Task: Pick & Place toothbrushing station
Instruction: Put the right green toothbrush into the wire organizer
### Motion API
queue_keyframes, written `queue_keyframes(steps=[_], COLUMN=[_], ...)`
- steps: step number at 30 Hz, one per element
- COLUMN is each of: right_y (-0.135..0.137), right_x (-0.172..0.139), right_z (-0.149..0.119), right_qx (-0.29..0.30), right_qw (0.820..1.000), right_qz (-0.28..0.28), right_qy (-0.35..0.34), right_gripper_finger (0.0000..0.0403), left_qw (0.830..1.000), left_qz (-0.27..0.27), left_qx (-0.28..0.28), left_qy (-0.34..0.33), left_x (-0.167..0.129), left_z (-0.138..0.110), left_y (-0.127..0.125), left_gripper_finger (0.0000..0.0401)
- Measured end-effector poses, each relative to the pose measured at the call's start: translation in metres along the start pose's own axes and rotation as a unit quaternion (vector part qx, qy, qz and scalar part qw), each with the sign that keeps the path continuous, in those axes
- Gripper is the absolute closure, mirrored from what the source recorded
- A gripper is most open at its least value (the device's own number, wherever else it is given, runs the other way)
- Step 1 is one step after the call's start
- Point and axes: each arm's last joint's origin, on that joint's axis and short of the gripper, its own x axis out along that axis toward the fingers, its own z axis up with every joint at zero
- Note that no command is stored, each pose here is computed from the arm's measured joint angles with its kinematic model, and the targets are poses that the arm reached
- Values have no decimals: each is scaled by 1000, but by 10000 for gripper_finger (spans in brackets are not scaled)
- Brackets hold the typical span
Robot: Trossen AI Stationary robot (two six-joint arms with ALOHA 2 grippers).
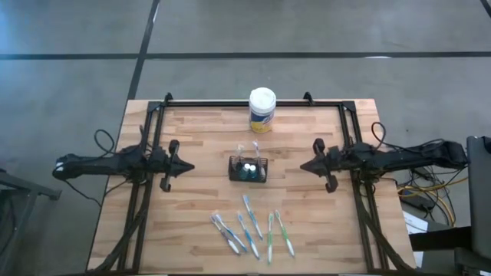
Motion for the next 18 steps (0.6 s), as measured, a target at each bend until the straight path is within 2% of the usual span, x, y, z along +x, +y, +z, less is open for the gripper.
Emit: queue_keyframes(steps=[8, 12, 18], right_y=[0, 4, 15], right_x=[13, 22, 36], right_z=[-9, -3, 13], right_qx=[64, 57, 21], right_qw=[996, 996, 997], right_qz=[-4, 5, 33], right_qy=[54, 66, 66], right_gripper_finger=[394, 394, 394], left_qw=[1000, 998, 999], left_qz=[0, 3, 40], left_qx=[13, 59, 27], left_qy=[-3, -2, -7], left_x=[0, 0, 0], left_z=[1, 0, 1], left_y=[0, 0, 2], left_gripper_finger=[387, 391, 394])
